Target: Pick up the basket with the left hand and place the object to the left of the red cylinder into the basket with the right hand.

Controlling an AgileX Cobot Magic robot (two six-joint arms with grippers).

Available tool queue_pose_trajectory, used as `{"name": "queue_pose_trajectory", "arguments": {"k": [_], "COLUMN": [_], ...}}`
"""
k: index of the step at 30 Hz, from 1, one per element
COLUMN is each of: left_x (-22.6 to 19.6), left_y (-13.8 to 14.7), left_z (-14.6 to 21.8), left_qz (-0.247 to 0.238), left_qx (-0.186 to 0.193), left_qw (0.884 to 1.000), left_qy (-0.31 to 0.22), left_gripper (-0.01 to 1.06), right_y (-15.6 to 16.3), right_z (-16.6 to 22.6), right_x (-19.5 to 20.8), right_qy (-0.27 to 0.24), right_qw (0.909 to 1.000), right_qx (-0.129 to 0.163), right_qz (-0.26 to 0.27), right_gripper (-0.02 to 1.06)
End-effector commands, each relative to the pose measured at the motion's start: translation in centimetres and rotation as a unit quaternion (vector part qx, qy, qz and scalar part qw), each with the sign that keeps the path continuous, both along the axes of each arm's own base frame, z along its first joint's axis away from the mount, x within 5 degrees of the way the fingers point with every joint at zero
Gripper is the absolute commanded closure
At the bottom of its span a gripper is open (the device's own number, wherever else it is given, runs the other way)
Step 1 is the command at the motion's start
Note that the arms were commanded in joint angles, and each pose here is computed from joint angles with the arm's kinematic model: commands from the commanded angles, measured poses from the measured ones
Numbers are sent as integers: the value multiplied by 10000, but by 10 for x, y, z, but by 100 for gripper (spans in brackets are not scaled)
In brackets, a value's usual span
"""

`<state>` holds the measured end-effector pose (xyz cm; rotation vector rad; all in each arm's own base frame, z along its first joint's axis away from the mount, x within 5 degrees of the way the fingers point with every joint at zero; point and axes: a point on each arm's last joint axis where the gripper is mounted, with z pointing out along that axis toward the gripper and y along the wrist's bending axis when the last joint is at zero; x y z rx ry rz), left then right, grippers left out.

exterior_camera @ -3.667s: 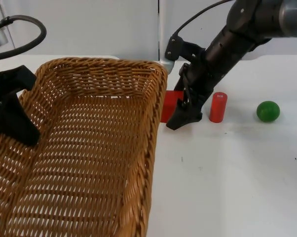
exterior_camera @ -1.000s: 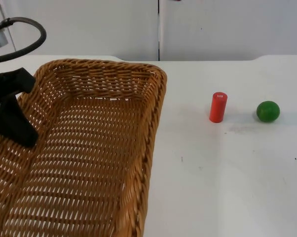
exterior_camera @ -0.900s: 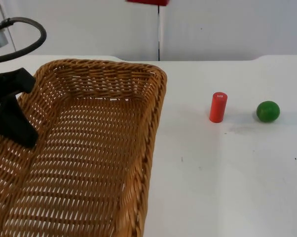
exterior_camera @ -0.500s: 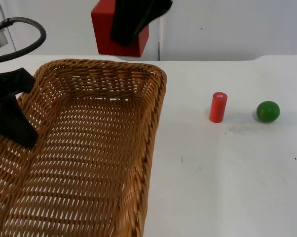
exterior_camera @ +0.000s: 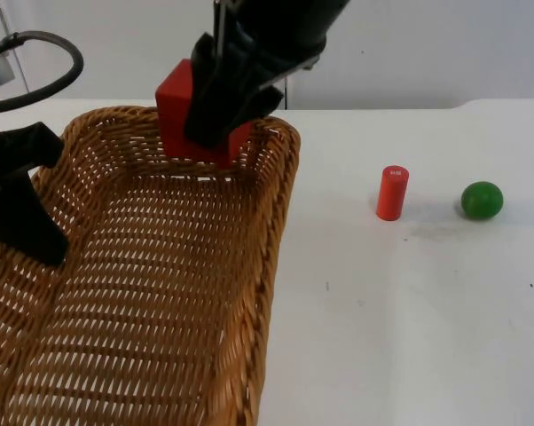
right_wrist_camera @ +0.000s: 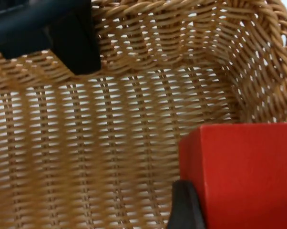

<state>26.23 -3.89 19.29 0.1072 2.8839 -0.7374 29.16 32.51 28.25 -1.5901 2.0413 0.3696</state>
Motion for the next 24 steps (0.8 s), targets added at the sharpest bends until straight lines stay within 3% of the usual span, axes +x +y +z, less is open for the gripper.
{"name": "queue_pose_trajectory", "arguments": {"k": [1, 9, 19, 22, 24], "left_x": [0, 1, 0, 0, 0], "left_y": [-1, -1, -1, -1, -1], "left_z": [5, 6, 6, 6, 6], "left_qz": [2, 8, -2, 4, 9], "left_qx": [-59, -68, -75, -70, -77], "left_qw": [10000, 10000, 10000, 10000, 10000], "left_qy": [-63, -64, -49, -58, -59], "left_gripper": [105, 105, 105, 105, 105], "right_y": [3, 11, 19, 19, 18], "right_z": [-1, -7, -49, -50, -51], "right_x": [-1, -2, 6, 6, 4], "right_qy": [-6, 255, 504, 523, 568], "right_qw": [9997, 9982, 9986, 9985, 9982], "right_qx": [242, 535, 178, 161, 76], "right_qz": [-35, -39, 56, 59, 163], "right_gripper": [105, 105, 104, 97, 76]}}
